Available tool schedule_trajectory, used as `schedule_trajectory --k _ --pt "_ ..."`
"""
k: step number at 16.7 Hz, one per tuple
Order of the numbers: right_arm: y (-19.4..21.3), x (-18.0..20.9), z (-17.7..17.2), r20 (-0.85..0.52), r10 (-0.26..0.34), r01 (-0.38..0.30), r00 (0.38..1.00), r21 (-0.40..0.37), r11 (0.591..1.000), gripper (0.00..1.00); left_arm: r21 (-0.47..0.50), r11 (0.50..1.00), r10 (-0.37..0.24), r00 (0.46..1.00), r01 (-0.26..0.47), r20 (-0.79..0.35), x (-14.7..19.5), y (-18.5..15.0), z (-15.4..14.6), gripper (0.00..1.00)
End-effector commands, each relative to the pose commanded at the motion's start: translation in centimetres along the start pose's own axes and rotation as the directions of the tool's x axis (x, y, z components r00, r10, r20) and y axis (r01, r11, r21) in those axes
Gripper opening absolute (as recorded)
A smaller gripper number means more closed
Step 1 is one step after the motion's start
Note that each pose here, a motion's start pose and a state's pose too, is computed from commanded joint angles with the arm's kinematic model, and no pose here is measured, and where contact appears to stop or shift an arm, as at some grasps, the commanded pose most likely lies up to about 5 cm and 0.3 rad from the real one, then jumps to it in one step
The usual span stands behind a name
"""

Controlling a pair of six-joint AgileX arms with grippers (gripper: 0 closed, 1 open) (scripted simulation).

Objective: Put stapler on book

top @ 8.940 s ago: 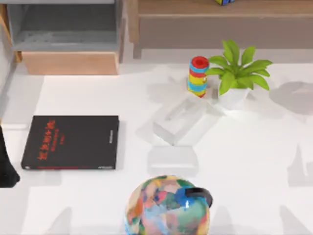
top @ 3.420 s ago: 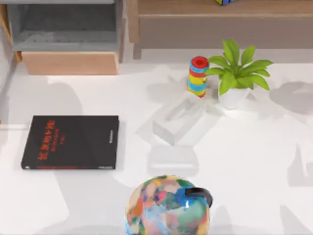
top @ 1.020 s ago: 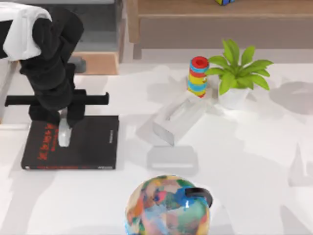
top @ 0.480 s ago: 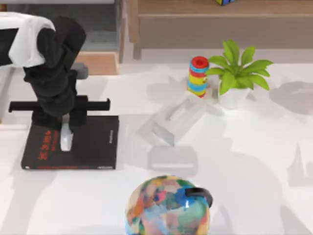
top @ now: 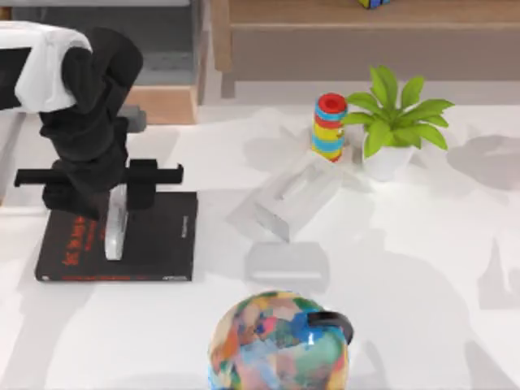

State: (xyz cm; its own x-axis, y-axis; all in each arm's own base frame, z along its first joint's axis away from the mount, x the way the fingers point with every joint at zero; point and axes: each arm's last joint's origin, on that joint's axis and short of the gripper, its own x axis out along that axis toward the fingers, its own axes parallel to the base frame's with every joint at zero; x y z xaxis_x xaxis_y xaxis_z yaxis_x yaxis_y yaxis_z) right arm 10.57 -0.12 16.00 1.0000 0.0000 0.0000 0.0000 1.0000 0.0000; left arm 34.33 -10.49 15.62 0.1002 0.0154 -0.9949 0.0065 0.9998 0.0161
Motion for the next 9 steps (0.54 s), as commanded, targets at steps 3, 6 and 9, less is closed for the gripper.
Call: schedule_trajectory --k 3,6,9 --pt "0.0 0.0 0.0 0.0 0.0 0.0 1.0 0.0 1.0 1.0 0.0 1.0 0.0 1.0 0.0 0.0 0.0 0.0 0.0 0.98" --pt "0.0 0.0 0.0 0.0 0.0 0.0 1.0 0.0 1.0 1.0 0.0 1.0 0.0 1.0 0.0 0.0 0.0 0.0 0.0 1.0" --pt "0.0 0.0 0.0 0.0 0.0 0.0 1.0 0.0 1.0 1.0 0.0 1.0 0.0 1.0 0.0 0.0 0.0 0.0 0.0 1.0"
